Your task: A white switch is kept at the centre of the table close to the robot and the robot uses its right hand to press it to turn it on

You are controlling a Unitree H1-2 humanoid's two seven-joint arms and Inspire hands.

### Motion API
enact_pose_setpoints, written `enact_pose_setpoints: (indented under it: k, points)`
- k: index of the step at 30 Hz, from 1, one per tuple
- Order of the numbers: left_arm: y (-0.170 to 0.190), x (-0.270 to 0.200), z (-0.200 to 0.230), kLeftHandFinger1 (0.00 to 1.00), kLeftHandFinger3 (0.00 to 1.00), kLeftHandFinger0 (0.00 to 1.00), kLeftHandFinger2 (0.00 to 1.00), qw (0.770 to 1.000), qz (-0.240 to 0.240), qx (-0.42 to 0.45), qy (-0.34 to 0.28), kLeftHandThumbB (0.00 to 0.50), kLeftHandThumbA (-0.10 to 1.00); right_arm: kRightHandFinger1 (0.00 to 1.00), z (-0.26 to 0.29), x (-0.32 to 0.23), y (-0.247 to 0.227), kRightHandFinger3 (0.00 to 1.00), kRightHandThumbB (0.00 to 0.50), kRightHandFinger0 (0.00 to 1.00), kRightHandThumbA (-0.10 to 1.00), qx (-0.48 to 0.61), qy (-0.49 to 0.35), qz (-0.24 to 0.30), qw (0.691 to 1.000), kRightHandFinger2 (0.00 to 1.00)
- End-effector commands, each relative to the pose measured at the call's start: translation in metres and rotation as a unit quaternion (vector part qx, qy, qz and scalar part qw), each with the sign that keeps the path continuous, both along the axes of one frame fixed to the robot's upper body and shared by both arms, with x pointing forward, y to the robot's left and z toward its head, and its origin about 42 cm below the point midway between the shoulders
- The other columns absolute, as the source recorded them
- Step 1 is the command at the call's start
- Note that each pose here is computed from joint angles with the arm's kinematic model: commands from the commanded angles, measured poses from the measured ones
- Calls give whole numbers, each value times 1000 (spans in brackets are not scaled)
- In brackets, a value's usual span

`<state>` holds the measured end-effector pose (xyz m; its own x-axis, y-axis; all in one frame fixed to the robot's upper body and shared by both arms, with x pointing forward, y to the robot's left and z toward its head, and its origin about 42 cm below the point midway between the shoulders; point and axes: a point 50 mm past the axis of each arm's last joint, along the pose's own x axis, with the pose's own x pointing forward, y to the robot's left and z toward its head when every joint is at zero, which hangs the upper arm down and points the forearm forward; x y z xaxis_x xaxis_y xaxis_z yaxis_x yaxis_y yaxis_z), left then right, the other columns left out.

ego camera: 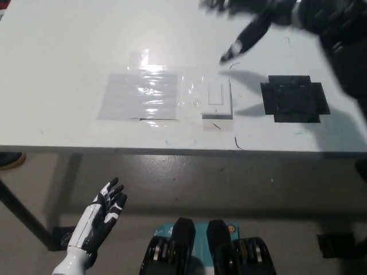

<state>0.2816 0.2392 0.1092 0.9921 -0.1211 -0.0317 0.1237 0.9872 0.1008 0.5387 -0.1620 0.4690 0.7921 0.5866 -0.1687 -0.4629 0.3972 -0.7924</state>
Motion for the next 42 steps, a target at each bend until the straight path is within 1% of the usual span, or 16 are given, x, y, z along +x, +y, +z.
enact_pose_setpoints:
  k: [1, 4, 7, 10, 13, 15, 17, 18, 21, 25, 27, 29, 32, 36, 38, 42]
  points:
    - [0, 14, 21, 1000, 1000, 1000, 1000, 999, -12, -3, -39, 87, 749, 1000, 101, -67, -50, 1000, 292, 1000, 1000, 76, -77, 35, 993, 1000]
    - [1, 20, 27, 1000, 1000, 1000, 1000, 999, -12, -4, -48, 79, 755, 1000, 115, -109, -85, 1000, 324, 1000, 1000, 78, -139, 44, 986, 1000]
    - [1, 27, 32, 1000, 1000, 1000, 1000, 998, -12, 0, -56, 82, 759, 1000, 114, -147, -120, 1000, 253, 1000, 1000, 112, -170, 76, 976, 1000]
    - [2, 35, 40, 1000, 1000, 1000, 1000, 998, -10, 3, -64, 72, 764, 1000, 106, -180, -148, 1000, 282, 1000, 1000, 133, -205, 80, 966, 1000]
    - [1, 48, 50, 1000, 1000, 1000, 1000, 997, -16, 5, -79, 56, 772, 1000, 64, -235, -181, 1000, 331, 1000, 1000, 193, -232, 82, 950, 1000]
    - [-1, 53, 54, 1000, 1000, 1000, 1000, 997, -19, 2, -81, 52, 786, 1000, 41, -259, -183, 1000, 301, 1000, 1000, 211, -233, 85, 945, 1000]
    - [-3, 56, 56, 1000, 1000, 1000, 1000, 996, -20, -2, -85, 48, 791, 1000, 8, -280, -185, 1000, 301, 1000, 1000, 247, -221, 82, 940, 1000]
    - [-5, 57, 57, 1000, 1000, 1000, 1000, 996, -21, -7, -89, 46, 795, 1000, -31, -293, -181, 1000, 304, 1000, 1000, 296, -206, 74, 930, 1000]
    - [-8, 59, 56, 1000, 1000, 1000, 1000, 995, -21, -16, -94, 10, 801, 1000, -82, -306, -166, 1000, 296, 1000, 1000, 359, -189, 56, 912, 1000]
    - [-7, 59, 57, 1000, 1000, 1000, 1000, 995, -16, -22, -95, 0, 822, 1000, -135, -309, -143, 1000, 294, 1000, 1000, 421, -146, 21, 895, 1000]
    - [-6, 57, 57, 1000, 1000, 1000, 1000, 995, -14, -26, -95, 0, 893, 1000, -189, -292, -125, 1000, 277, 1000, 1000, 459, -80, -28, 885, 1000]
    - [-6, 52, 53, 1000, 1000, 1000, 1000, 995, -16, -28, -92, 0, 903, 1000, -222, -280, -117, 1000, 230, 1000, 1000, 482, -51, -61, 873, 1000]
    - [-7, 45, 49, 1000, 1000, 1000, 1000, 996, -16, -27, -86, 0, 908, 1000, -260, -269, -107, 1000, 216, 1000, 1000, 500, -14, -111, 859, 1000]
    - [-4, 38, 43, 1000, 1000, 1000, 1000, 997, -21, -23, -77, 2, 915, 1000, -312, -262, -90, 1000, 126, 1000, 1000, 508, 47, -149, 847, 1000]
    - [-4, 35, 41, 1000, 1000, 1000, 1000, 997, -21, -22, -73, 0, 913, 1000, -333, -261, -86, 1000, 104, 1000, 1000, 500, 58, -172, 847, 1000]
    - [-7, 23, 29, 1000, 1000, 1000, 1000, 998, -22, -16, -58, 2, 855, 1000, -367, -269, -89, 1000, 111, 1000, 1000, 494, 85, -218, 837, 1000]
